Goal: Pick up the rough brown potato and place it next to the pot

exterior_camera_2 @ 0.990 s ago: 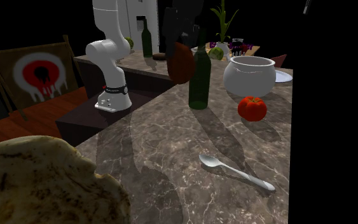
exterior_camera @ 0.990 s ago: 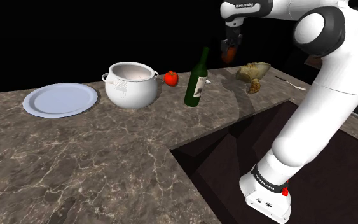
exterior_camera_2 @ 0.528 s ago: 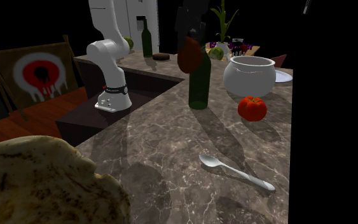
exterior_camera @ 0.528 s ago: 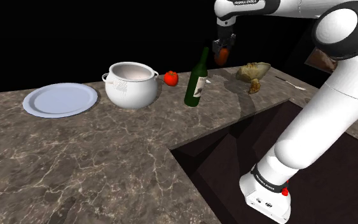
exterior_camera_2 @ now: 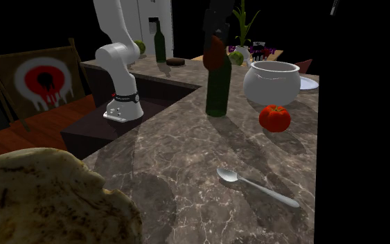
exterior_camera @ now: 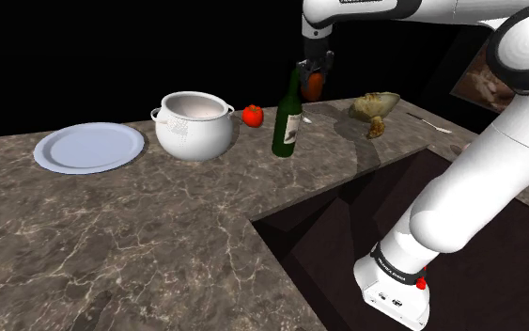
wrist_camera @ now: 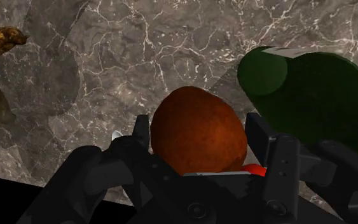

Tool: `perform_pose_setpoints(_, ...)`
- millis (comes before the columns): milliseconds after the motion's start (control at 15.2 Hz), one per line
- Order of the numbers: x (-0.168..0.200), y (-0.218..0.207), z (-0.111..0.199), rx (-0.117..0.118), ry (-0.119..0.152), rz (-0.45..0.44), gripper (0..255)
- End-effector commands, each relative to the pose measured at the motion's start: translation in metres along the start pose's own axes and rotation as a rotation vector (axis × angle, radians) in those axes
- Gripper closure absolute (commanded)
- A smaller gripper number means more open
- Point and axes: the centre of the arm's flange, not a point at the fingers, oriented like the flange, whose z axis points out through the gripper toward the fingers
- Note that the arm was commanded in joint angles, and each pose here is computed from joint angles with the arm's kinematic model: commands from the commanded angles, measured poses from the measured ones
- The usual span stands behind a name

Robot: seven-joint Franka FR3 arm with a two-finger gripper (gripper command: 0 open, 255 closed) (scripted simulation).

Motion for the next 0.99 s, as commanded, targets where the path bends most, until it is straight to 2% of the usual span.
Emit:
perform_pose_setpoints(0, -0.008, -0.025, -0.007, 0.0, -0.001, 0.001, 255)
perform_pose_setpoints(726, -0.043, -0.161, -0.051, 0.0, -0.001, 0.001, 255)
perform_pose_setpoints(924, -0.043, -0.166, -0.036, 0.0, -0.001, 0.001, 255)
